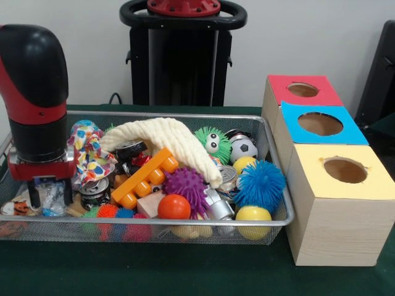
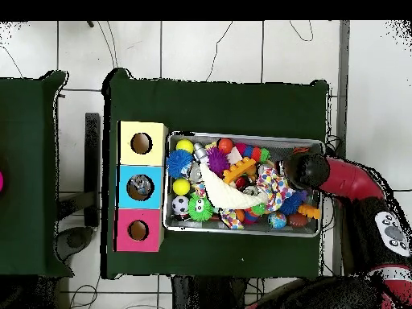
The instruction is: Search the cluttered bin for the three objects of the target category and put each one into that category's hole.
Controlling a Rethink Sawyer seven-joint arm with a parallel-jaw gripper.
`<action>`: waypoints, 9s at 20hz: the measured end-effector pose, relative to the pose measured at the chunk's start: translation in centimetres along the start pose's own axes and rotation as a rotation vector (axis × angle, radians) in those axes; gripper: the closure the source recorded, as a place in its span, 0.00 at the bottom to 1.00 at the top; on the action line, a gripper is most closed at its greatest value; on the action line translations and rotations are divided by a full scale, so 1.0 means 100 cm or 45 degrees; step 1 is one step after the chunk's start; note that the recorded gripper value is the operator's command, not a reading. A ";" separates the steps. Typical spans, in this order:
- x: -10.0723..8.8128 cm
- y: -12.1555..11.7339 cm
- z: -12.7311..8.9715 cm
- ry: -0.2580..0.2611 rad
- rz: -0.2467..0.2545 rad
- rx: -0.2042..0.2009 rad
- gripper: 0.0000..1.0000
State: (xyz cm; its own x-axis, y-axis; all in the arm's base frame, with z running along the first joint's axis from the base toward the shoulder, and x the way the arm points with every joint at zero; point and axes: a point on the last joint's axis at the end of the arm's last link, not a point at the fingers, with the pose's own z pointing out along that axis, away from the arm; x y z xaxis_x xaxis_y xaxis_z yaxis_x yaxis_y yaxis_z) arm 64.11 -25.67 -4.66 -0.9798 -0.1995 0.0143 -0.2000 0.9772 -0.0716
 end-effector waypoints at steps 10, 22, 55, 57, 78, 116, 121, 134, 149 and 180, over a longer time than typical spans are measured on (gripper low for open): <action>-0.009 -0.004 0.000 0.061 -0.015 0.022 1.00; -0.012 -0.013 0.003 0.056 -0.008 0.046 1.00; -0.005 -0.011 -0.074 0.009 -0.035 -0.010 1.00; -0.006 -0.005 -0.067 0.009 -0.051 -0.010 1.00; -0.016 0.031 0.003 -0.107 -0.211 0.075 1.00; -0.013 -0.004 0.011 -0.057 -0.207 0.198 0.00; -0.015 -0.013 0.012 -0.060 -0.191 0.211 0.00; -0.019 -0.016 0.012 -0.020 -0.153 0.187 0.00; 0.024 0.000 0.001 0.442 -0.106 0.010 0.00; 0.049 -0.032 -0.029 0.588 -0.080 0.138 0.00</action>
State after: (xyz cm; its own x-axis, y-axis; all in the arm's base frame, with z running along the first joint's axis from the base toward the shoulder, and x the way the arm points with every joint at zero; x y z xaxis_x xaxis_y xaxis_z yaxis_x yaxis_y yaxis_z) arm 59.96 -29.61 -1.47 -0.8684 -0.1803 0.4619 -0.2814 0.9462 -0.1598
